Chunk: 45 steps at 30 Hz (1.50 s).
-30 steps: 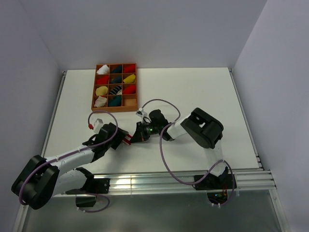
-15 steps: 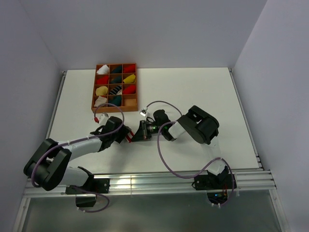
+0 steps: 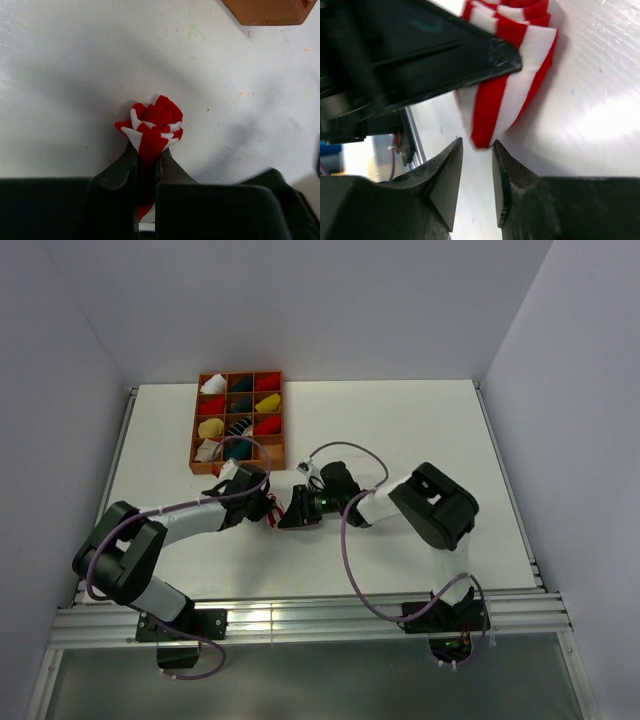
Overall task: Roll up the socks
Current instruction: Pick up the sock at the center of the board, then place the sock in the storage box.
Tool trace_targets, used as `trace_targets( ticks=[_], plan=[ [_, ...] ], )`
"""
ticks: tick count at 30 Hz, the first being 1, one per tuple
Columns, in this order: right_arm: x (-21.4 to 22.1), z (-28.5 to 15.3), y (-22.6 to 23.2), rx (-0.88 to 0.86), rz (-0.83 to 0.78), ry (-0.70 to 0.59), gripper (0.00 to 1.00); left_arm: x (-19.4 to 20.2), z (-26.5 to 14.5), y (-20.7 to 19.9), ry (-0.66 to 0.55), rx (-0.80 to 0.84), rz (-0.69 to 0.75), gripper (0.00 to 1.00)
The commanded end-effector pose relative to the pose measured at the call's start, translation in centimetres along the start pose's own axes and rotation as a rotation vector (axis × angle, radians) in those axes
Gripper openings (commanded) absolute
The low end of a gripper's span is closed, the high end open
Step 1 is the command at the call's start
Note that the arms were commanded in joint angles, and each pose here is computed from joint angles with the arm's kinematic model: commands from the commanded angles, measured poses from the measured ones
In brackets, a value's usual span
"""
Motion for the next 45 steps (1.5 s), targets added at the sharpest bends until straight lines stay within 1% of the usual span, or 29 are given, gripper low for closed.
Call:
trace_targets(
  ticks=[1, 2, 4, 5, 6, 7, 8, 10, 11, 12, 13, 14, 15, 16, 17, 18, 19, 20, 22, 25, 26, 27, 28, 30, 31, 32, 35, 40, 45],
  plan=[
    [-0.6, -2.5, 0.9, 0.121, -0.111, -0.044, 0.38, 3.0, -0.8, 7.6, 0.126, -0.281, 0.173, 0.00],
    [-1.8, -3.5, 1.7, 0.147, -0.162, -0.096, 0.40, 2.2, -1.0, 7.3, 0.101, -0.277, 0.207, 0.00],
    [-1.7, -5.2, 1.1, 0.211, -0.170, -0.096, 0.42, 0.5, -1.7, 5.2, 0.047, -0.232, 0.232, 0.00],
    [-2.6, -6.3, 2.0, 0.230, -0.195, -0.140, 0.44, -0.3, -2.1, 4.7, 0.025, -0.221, 0.272, 0.00],
    [-2.2, -7.1, 1.5, 0.274, -0.184, -0.130, 0.48, -1.1, -2.5, 3.8, 0.001, -0.194, 0.290, 0.00],
    [-2.8, -8.1, 1.2, 0.307, -0.205, -0.152, 0.55, -1.9, -2.9, 2.5, -0.023, -0.168, 0.304, 0.00],
    [-3.4, -9.7, 1.8, 0.353, -0.223, -0.197, 0.56, -2.7, -3.2, 2.0, -0.044, -0.155, 0.356, 0.00],
    [-4.0, -11.5, 2.0, 0.417, -0.262, -0.245, 0.58, -4.3, -4.1, -0.1, -0.093, -0.105, 0.400, 0.00],
    [-4.4, -13.1, 3.0, 0.440, -0.279, -0.284, 0.59, -5.1, -4.4, -0.9, -0.121, -0.080, 0.461, 0.00],
    [-5.1, -14.5, 2.7, 0.506, -0.285, -0.335, 0.60, -5.6, -4.7, -1.6, -0.139, -0.058, 0.496, 0.00],
    [-5.5, -15.5, 3.1, 0.530, -0.295, -0.366, 0.62, -6.6, -5.3, -2.6, -0.171, -0.033, 0.559, 0.00],
    [-6.2, -17.2, 4.4, 0.540, -0.314, -0.429, 0.63, -7.2, -5.6, -3.4, -0.193, -0.008, 0.592, 0.00],
    [-6.5, -18.7, 4.1, 0.605, -0.306, -0.467, 0.66, -7.9, -6.0, -4.4, -0.226, 0.023, 0.619, 0.00],
    [-6.8, -19.8, 4.5, 0.630, -0.304, -0.506, 0.71, -8.7, -6.4, -5.4, -0.256, 0.052, 0.644, 0.00],
    [-6.8, -21.5, 5.4, 0.640, -0.307, -0.551, 0.74, -9.2, -6.6, -5.9, -0.275, 0.072, 0.720, 0.00],
    [-7.1, -22.5, 6.0, 0.652, -0.304, -0.589, 0.77, -9.8, -6.9, -7.1, -0.308, 0.113, 0.738, 0.00],
    [-7.5, -23.8, 6.2, 0.686, -0.289, -0.651, 0.85, -10.7, -7.3, -8.1, -0.334, 0.142, 0.751, 0.00],
    [-7.2, -25.3, 7.0, 0.687, -0.283, -0.698, 0.89, -11.4, -7.6, -8.5, -0.360, 0.149, 0.799, 0.00],
    [-7.5, -27.6, 7.6, 0.719, -0.256, -0.794, 0.98, -13.0, -8.0, -10.2, -0.420, 0.190, 0.837, 0.00],
    [-7.0, -30.6, 8.5, 0.745, -0.240, -0.895, 1.00, -14.8, -7.4, -11.1, -0.471, 0.195, 0.979, 0.00],
    [-6.7, -31.4, 8.8, 0.740, -0.245, -0.917, 1.00, -15.5, -7.4, -11.9, -0.507, 0.214, 0.997, 0.00],
    [-6.5, -31.7, 8.7, 0.747, -0.245, -0.926, 1.00, -15.5, -6.7, -12.2, -0.508, 0.227, 1.024, 0.00],
    [-6.3, -32.2, 8.7, 0.750, -0.243, -0.940, 1.00, -16.4, -6.7, -13.1, -0.555, 0.246, 1.051, 0.00],
    [-5.8, -32.6, 8.4, 0.757, -0.248, -0.950, 1.00, -16.4, -5.8, -14.1, -0.565, 0.293, 1.096, 0.00],
    [-5.6, -32.8, 8.4, 0.757, -0.246, -0.954, 1.00, -16.8, -5.6, -14.4, -0.573, 0.311, 1.095, 0.00],
    [-5.4, -32.7, 7.9, 0.772, -0.243, -0.946, 1.00, -16.7, -5.6, -15.5, -0.580, 0.377, 1.098, 0.00],
    [-5.1, -32.7, 7.1, 0.806, -0.243, -0.924, 1.00, -17.3, -4.1, -16.1, -0.580, 0.413, 1.103, 0.00],
    [-4.9, -32.4, 6.3, 0.846, -0.248, -0.890, 1.00, -18.5, -1.4, -15.8, -0.569, 0.427, 1.079, 0.00],
    [-5.1, -32.2, 6.2, 0.846, -0.257, -0.892, 1.00, -18.1, 1.9, -14.4, -0.496, 0.430, 1.097, 0.00]
  ],
)
Point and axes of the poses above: each gripper's point midway between its finger pads, its own z axis out along the fingers, its own y axis along the line the jaws close on, x = y × z, the point moved 1 cm from there along -z, back along the fingers, and after that the axes turned 7 degrees about z, right-handed, at the moved point
